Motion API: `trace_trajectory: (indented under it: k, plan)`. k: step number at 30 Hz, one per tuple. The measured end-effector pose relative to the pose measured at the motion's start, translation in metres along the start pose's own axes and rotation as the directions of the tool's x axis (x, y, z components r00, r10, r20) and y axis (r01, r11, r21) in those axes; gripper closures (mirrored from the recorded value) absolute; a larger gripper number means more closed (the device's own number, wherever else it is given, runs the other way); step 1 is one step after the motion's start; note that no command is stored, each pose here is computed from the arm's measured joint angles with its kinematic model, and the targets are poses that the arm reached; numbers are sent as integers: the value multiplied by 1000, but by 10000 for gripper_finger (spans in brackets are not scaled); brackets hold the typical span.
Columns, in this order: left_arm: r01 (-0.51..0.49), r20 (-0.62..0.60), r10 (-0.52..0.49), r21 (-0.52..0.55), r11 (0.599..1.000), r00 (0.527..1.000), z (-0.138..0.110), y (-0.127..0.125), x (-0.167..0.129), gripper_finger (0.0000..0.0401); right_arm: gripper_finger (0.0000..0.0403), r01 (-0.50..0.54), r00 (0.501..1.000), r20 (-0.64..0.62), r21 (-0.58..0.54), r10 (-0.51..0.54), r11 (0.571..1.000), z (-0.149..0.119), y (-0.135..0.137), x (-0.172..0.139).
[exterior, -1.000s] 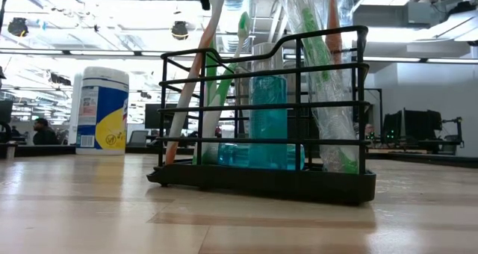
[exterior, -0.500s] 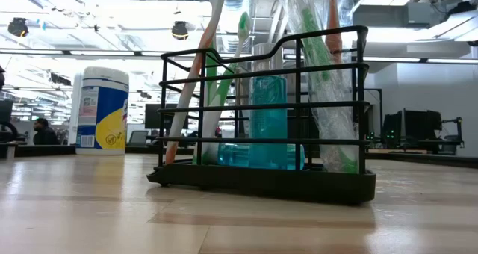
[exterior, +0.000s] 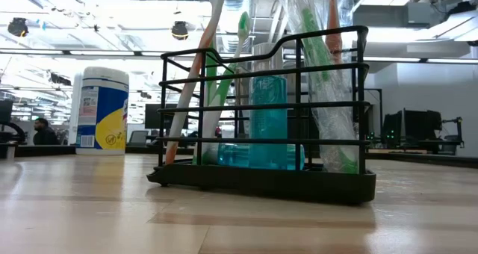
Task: Pick & Place toothbrushing station
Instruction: Put the orange toothbrush into the black wire organizer
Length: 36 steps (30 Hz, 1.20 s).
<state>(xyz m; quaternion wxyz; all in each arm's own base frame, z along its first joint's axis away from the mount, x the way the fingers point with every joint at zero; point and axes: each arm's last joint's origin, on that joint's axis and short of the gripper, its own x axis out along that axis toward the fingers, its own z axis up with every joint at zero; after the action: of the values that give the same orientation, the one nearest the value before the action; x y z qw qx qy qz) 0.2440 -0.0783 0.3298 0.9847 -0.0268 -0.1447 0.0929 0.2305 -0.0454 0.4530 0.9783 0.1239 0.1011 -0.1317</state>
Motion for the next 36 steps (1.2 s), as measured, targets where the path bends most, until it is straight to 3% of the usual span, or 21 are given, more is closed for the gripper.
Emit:
trace_trajectory:
  k: [5,8,16,23,36]
  plan:
    - [8,-59,-7,16,1000,998,-33,-33,-3,400,214,-37,998,-44,9,38,999,-8,11,13]
    - [36,-43,-36,-14,999,998,-41,-51,-8,400,213,-46,997,-54,21,47,999,-11,19,18]
    - [119,-64,-115,69,990,991,-55,-80,-23,400,219,-41,998,-48,-10,41,999,-16,34,23]
    - [173,-114,-157,140,975,981,-77,-92,-26,400,224,-46,998,-34,-13,46,999,-19,49,19]
    - [174,-111,-158,153,973,981,-107,-98,-20,400,226,-57,998,-34,-49,56,997,-25,69,13]
